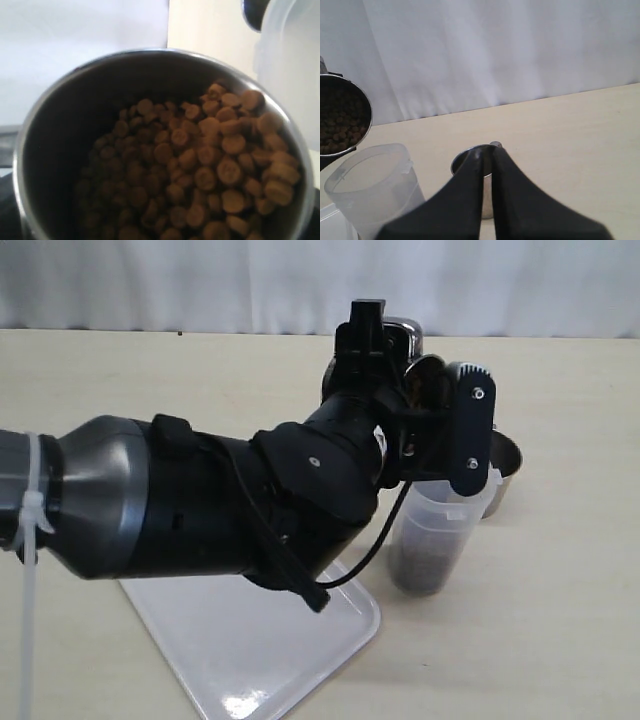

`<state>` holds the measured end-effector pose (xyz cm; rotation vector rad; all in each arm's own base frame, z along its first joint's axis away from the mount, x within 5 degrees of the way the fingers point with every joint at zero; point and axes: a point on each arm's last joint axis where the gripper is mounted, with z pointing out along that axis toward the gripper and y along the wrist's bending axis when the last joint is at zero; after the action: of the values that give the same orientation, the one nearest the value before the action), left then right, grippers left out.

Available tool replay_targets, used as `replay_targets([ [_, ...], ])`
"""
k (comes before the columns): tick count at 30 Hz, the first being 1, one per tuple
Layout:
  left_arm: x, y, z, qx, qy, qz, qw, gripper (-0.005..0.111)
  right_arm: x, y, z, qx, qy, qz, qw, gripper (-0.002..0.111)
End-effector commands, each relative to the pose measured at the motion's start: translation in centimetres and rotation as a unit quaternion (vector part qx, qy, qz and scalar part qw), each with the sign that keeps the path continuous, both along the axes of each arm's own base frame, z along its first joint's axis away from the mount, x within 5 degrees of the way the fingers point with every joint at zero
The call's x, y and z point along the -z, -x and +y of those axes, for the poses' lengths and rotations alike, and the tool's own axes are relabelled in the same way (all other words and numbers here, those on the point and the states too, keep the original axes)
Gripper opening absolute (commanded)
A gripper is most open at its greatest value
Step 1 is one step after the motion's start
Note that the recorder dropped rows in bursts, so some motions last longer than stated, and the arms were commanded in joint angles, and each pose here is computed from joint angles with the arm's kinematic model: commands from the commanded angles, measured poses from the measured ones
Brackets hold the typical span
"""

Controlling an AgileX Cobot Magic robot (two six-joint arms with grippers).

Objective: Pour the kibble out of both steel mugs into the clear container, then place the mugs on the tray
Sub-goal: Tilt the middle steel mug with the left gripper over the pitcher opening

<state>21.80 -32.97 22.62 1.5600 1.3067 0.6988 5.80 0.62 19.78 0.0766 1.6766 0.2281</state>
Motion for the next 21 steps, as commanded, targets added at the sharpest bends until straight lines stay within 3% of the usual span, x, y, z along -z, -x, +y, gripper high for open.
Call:
replay_targets([
  [1,-0.95,0.30,-0.42,0.003,-0.007,-0.040,0.999,0.000,0.19,-0.03,0.03,-0.002,0.000,0.006,1.000,0.005],
  [8,-1.37,0.84,-0.82,0.015,-0.016,-0.068,0.997,0.000,0.19,-0.03,0.03,-0.002,0.000,0.006,1.000,0.005],
  [21,-1.30,1.04,-1.01,0.021,-0.017,-0.068,0.997,0.000,0.19,-0.03,0.03,-0.002,0.000,0.006,1.000,0.005],
])
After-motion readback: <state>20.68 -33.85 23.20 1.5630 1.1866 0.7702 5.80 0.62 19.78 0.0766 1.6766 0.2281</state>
